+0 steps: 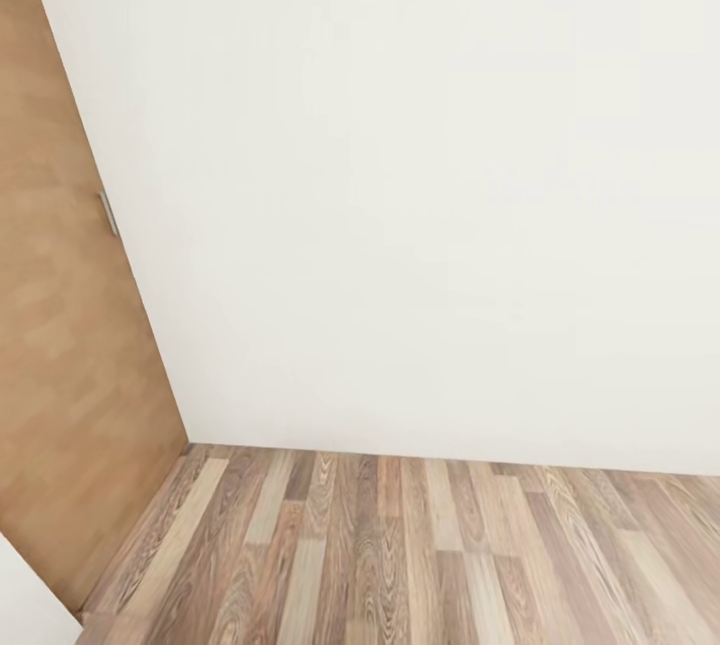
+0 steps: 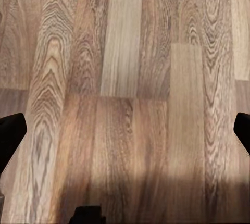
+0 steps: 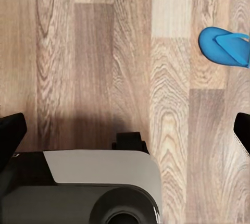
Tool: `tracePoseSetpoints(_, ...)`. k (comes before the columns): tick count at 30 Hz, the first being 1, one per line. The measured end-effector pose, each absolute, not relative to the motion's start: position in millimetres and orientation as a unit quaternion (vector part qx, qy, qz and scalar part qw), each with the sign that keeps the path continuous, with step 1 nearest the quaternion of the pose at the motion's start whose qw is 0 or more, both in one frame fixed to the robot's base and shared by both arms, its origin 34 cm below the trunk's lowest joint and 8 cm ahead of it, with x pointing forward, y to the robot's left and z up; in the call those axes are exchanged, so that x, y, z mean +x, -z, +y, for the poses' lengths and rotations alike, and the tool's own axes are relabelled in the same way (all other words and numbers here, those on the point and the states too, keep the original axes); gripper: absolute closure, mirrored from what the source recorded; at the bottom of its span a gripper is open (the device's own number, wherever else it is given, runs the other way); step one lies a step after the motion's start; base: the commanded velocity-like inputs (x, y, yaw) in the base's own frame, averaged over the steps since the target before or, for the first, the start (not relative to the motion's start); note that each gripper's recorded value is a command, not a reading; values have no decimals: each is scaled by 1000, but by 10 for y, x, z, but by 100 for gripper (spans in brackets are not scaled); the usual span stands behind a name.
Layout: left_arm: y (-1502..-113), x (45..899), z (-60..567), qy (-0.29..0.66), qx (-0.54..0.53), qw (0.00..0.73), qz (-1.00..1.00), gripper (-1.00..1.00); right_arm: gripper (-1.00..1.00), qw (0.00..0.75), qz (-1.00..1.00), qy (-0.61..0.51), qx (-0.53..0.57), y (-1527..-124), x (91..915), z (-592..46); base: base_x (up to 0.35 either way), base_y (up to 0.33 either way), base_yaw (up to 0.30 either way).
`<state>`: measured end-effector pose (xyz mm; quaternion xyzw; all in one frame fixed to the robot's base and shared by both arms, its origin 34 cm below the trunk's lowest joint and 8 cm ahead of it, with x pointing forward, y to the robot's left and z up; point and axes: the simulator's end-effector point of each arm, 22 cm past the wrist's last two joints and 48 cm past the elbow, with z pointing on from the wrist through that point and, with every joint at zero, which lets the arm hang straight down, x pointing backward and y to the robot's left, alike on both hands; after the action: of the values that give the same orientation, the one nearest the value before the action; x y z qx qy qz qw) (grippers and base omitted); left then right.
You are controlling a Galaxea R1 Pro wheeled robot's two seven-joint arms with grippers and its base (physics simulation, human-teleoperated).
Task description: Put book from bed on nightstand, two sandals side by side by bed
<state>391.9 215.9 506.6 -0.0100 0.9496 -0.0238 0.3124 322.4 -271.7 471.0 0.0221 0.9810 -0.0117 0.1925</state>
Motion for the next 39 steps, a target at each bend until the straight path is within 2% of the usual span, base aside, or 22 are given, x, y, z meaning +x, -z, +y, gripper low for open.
tracePoseSetpoints(39,-5065,3919,2166,24,-10,312,950,-100,-100,193,981,12,22,-4711,3225,-2718,317,0,0)
